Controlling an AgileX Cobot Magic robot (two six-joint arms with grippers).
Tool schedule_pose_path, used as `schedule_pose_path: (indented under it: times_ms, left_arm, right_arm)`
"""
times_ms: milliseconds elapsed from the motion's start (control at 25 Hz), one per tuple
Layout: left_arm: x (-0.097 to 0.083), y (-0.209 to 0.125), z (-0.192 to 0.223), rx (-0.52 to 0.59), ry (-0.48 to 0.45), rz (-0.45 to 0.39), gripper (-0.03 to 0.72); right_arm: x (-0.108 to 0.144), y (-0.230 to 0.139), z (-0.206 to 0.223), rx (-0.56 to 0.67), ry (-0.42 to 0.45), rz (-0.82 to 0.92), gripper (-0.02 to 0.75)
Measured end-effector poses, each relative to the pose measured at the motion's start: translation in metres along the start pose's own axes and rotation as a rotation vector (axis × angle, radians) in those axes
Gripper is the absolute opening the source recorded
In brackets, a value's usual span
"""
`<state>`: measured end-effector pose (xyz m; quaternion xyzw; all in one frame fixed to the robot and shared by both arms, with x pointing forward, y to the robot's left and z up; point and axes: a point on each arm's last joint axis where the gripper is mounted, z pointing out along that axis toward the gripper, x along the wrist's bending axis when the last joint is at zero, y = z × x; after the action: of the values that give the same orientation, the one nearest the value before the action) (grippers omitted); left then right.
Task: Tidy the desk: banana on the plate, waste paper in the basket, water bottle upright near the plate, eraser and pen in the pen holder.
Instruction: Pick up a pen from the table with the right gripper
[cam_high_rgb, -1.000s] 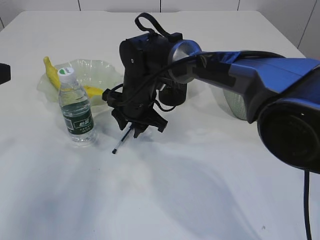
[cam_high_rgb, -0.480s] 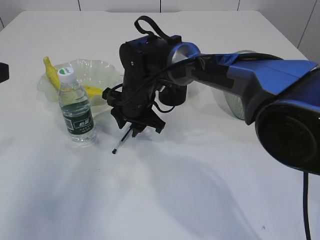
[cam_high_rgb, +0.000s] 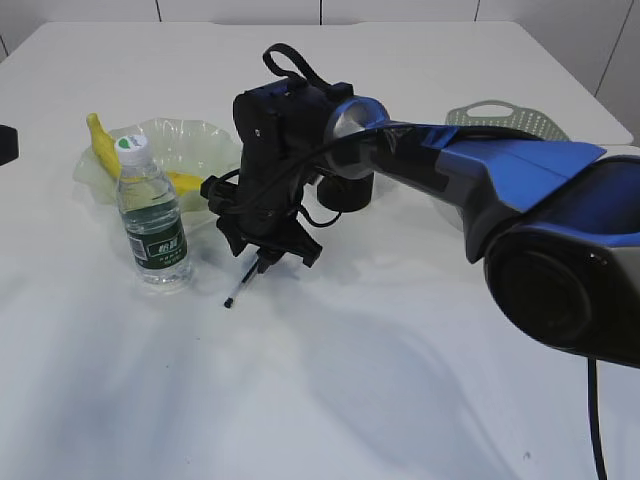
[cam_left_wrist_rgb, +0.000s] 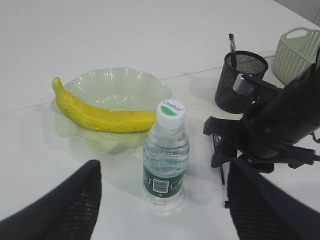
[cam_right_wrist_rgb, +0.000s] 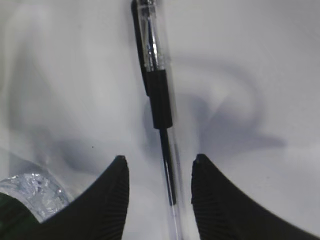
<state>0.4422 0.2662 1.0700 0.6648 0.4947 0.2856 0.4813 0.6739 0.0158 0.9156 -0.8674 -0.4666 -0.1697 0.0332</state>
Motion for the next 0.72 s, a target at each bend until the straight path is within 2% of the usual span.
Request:
schedule_pose_path:
  times_ms: [320, 560, 720]
  left_arm:
    - [0.0, 0.0, 0.0, -0.001, 0.002, 0.0, 0.551]
    - [0.001, 0.0, 0.0, -0.002, 0.009, 0.0, 0.551]
    - [0.002, 0.0, 0.0, -0.005, 0.018, 0.0, 0.551]
  right_arm:
    - [0.006, 0.007, -0.005, -0.03, -0.048, -0.021, 0.319]
    - [0.0, 0.005, 0.009, -0.009, -0.097, -0.031, 0.319]
    - [0.001, 0.004, 0.008, -0.005, -0.097, -0.036, 0.319]
